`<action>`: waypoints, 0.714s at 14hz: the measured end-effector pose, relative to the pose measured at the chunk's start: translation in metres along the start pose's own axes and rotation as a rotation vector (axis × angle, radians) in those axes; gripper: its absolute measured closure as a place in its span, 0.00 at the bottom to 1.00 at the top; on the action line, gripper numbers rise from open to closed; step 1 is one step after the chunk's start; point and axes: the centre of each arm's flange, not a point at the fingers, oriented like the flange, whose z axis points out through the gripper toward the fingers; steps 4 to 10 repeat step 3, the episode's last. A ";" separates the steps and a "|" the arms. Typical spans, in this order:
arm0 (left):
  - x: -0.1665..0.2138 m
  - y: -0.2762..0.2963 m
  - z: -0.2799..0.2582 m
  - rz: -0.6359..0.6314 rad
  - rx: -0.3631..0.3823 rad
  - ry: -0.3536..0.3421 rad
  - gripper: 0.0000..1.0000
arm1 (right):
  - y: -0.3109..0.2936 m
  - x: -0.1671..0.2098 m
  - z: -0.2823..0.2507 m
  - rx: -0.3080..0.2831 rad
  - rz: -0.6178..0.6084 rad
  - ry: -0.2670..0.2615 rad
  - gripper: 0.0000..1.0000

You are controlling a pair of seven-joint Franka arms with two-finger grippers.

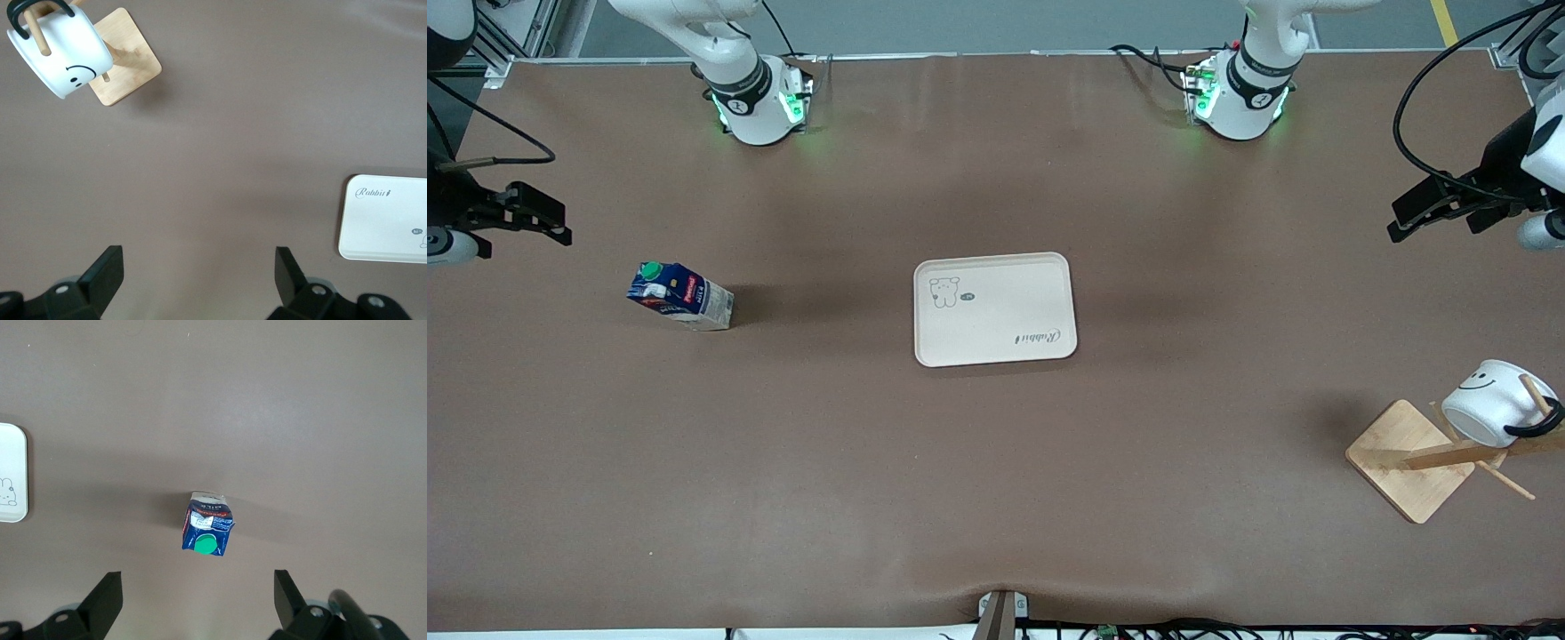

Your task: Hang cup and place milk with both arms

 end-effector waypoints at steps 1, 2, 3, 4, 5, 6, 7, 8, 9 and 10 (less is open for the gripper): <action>0.000 -0.002 0.000 -0.001 0.010 -0.001 0.00 | 0.000 0.001 0.000 0.000 0.000 0.001 0.00; 0.000 -0.003 0.000 -0.002 0.024 0.000 0.00 | 0.000 0.001 -0.001 -0.001 0.000 0.003 0.00; 0.000 -0.004 0.000 -0.002 0.034 0.001 0.00 | 0.000 0.001 -0.002 -0.001 0.000 0.005 0.00; 0.000 -0.004 0.000 -0.002 0.034 0.001 0.00 | 0.000 0.001 -0.002 -0.001 0.000 0.005 0.00; 0.000 -0.004 0.000 -0.002 0.034 0.001 0.00 | 0.000 0.001 -0.002 -0.001 0.000 0.005 0.00; 0.000 -0.004 0.000 -0.002 0.034 0.001 0.00 | 0.000 0.001 -0.002 -0.001 0.000 0.005 0.00; 0.000 -0.004 0.000 -0.002 0.034 0.001 0.00 | 0.000 0.001 -0.002 -0.001 0.000 0.005 0.00; 0.000 -0.004 0.000 -0.002 0.034 0.001 0.00 | 0.000 0.001 -0.002 -0.001 0.000 0.005 0.00; 0.000 -0.004 0.000 -0.002 0.034 0.001 0.00 | 0.000 0.001 -0.002 -0.001 0.000 0.005 0.00; 0.000 -0.004 0.000 -0.002 0.034 0.001 0.00 | 0.000 0.001 -0.002 -0.001 0.000 0.005 0.00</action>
